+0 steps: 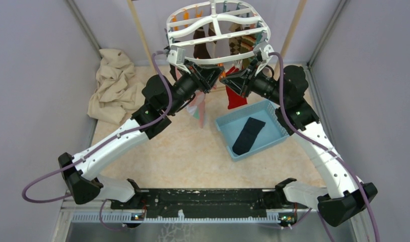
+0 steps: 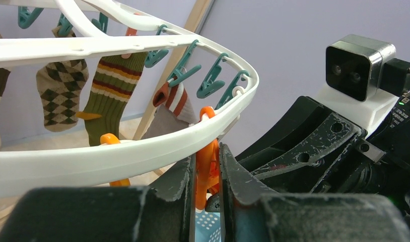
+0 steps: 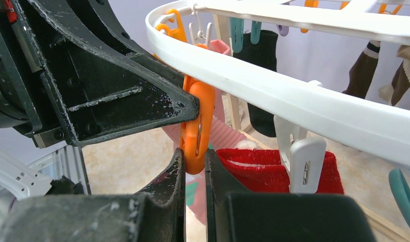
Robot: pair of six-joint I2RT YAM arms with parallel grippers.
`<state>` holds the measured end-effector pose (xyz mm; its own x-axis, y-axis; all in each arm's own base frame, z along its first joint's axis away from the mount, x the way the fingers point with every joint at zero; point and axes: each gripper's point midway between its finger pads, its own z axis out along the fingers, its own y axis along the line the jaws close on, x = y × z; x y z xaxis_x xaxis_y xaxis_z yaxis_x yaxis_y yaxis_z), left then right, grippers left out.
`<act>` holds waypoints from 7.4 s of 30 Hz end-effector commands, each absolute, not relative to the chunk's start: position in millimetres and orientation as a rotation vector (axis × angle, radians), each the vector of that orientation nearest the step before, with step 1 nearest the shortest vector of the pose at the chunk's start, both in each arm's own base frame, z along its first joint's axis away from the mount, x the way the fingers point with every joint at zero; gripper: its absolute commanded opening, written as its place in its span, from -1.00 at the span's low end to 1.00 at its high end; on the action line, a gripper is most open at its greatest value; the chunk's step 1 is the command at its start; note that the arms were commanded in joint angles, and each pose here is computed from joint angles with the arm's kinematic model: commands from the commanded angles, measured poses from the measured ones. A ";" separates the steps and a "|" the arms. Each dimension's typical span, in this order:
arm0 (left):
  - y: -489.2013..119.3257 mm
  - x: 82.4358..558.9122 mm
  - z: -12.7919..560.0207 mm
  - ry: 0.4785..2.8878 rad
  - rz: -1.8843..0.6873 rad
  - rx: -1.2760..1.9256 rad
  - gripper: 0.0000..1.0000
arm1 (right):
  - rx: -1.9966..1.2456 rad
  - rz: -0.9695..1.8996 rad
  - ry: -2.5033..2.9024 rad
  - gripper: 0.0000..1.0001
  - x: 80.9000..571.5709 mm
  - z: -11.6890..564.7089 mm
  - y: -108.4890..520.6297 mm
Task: Clip the socks to the hanger
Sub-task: Open the clamp at the hanger, then adjust the sock in the bin.
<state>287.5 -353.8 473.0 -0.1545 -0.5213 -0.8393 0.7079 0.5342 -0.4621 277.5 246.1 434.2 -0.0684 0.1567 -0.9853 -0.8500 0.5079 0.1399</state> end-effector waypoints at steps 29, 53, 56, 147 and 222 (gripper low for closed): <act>-351.6 302.8 465.7 1.377 -1.060 0.051 0.19 | -0.642 0.775 1.311 -1.00 284.7 458.1 232.7; -353.9 314.6 475.7 1.348 -1.055 -0.010 0.07 | -0.649 0.608 1.385 -1.00 308.0 435.6 239.4; -354.1 315.3 474.4 1.352 -1.051 -0.010 0.01 | -0.650 0.598 1.387 -1.00 308.7 435.7 239.1; -332.2 300.3 440.0 1.389 -0.959 0.071 -1.00 | 0.449 -0.015 2.342 0.23 369.0 49.7 62.6; -337.5 301.7 439.9 1.400 -0.964 0.083 -1.00 | -0.707 0.360 1.931 -1.00 234.6 157.7 254.9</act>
<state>307.8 -333.7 434.3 -0.1237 -0.5252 -0.8419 0.5830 0.6481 -0.4900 232.4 234.5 135.9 -0.3714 -0.3645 -0.8539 -0.5896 0.8031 -0.0864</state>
